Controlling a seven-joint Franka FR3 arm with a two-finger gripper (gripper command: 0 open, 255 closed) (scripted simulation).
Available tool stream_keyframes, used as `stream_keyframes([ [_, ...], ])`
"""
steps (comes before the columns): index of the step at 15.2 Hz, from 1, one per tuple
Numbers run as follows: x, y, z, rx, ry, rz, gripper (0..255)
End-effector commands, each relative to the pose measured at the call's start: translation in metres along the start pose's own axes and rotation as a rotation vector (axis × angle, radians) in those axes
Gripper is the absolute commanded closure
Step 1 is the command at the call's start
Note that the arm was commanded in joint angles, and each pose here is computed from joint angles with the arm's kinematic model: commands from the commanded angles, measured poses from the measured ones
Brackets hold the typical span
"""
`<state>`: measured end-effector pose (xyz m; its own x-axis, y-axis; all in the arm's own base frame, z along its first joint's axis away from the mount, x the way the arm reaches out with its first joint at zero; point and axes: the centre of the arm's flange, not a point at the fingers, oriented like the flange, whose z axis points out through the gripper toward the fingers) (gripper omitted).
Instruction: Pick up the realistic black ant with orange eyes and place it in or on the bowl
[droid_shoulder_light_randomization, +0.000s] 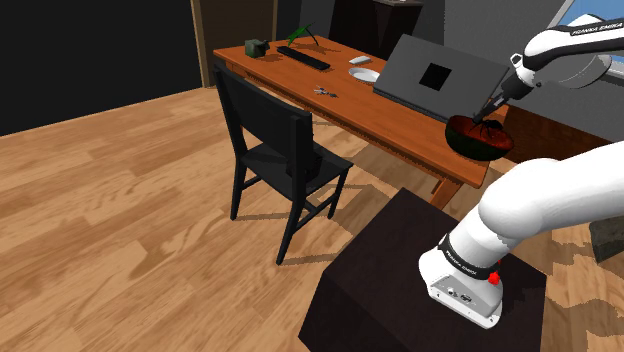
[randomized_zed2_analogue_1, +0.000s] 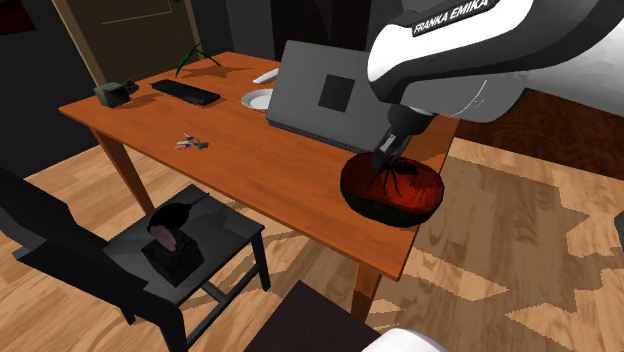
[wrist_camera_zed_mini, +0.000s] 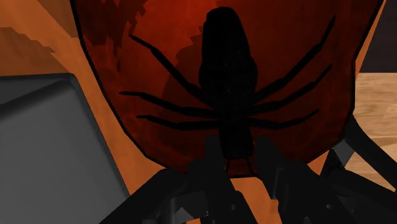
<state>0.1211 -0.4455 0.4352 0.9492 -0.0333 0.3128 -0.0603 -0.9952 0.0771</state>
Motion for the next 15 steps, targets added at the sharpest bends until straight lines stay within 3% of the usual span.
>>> stream_keyframes([
  [1,-0.001,-0.001,0.004,0.000,0.000,0.000,255],
  [7,-0.001,-0.001,0.004,0.000,0.000,0.000,255],
  [8,-0.001,-0.001,0.004,0.000,0.000,0.000,0],
  [13,-0.001,-0.001,0.004,0.000,0.000,0.000,0],
  [15,-0.002,-0.001,-0.023,0.000,0.000,0.000,0],
])
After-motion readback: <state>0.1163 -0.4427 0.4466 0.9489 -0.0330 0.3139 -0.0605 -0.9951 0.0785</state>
